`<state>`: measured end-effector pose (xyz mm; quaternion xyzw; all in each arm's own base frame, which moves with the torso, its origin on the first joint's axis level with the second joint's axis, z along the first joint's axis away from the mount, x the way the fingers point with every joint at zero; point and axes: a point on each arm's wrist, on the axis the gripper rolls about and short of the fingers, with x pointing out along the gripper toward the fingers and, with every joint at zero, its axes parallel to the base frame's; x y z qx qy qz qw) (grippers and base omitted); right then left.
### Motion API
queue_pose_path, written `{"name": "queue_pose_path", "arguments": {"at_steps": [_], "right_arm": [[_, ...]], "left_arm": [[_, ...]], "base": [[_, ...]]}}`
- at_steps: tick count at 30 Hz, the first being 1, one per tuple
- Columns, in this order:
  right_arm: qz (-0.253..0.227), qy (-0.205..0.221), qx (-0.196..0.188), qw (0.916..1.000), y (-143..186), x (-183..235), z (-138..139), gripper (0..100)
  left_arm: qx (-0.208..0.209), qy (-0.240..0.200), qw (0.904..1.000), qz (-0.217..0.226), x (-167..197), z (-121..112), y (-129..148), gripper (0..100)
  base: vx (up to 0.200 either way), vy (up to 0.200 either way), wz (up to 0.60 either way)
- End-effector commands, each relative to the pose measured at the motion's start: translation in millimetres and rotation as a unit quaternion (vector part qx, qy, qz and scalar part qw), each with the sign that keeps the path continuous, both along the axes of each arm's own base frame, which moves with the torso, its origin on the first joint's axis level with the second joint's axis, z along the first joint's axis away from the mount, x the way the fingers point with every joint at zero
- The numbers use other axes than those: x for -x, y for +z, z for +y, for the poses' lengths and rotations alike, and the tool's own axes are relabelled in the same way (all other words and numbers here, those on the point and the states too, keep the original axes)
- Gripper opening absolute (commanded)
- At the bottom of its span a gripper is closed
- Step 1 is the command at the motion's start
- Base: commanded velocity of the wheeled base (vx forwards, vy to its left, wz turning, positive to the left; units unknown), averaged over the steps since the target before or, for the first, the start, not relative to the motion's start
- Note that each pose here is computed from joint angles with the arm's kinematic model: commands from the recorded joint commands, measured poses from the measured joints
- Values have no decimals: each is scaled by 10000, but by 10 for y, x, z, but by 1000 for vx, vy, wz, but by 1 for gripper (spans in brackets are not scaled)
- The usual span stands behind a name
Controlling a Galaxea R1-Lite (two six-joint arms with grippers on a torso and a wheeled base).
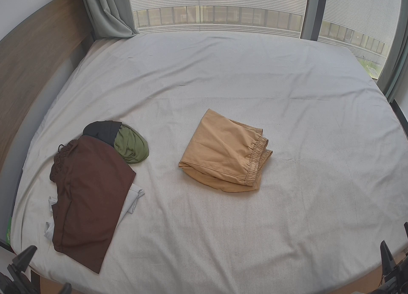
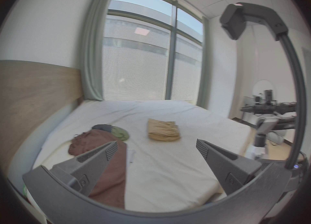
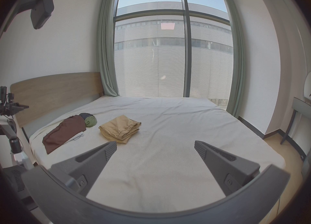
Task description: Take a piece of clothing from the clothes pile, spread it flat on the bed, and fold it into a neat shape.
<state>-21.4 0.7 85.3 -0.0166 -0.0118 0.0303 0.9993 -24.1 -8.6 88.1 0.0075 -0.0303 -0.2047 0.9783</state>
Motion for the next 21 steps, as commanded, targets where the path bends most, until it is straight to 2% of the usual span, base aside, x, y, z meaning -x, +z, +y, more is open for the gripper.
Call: {"name": "queue_pose_path", "arguments": {"at_steps": [1, 2, 4, 5, 6, 7, 12, 21], "right_arm": [[165, -137, 35, 9998, -92, 4, 3, 100], [178, -243, -95, 9995, -90, 5, -3, 100], [194, -328, -164, 9991, -96, 4, -7, 100], [201, -397, -210, 9988, -98, 4, -10, 100], [201, -397, -210, 9988, -98, 4, -10, 100], [193, -412, -196, 9988, -94, 5, -10, 100], [186, -366, -180, 9990, -92, 5, -10, 100], [179, -281, -149, 9993, -90, 5, -6, 100]], "left_arm": [[150, 865, 9961, -23, -4, 33, -52, 100], [243, 1263, 9917, 1, -9, 50, -52, 100], [316, 1487, 9884, 21, -10, 60, -53, 100], [227, 1895, 9816, 56, -11, 78, -65, 100], [227, 1895, 9816, 56, -11, 78, -65, 100], [96, 2376, 9706, 387, -13, 100, -141, 100], [99, 2211, 9748, 289, -14, 93, -121, 100], [93, 2219, 9746, 280, -13, 93, -121, 100]], "base": [[0, 0, 0], [0, 0, 0], [0, 0, 0], [0, 0, 0], [0, 0, 0], [0, 0, 0], [0, 0, 0], [0, 0, 0]]}}
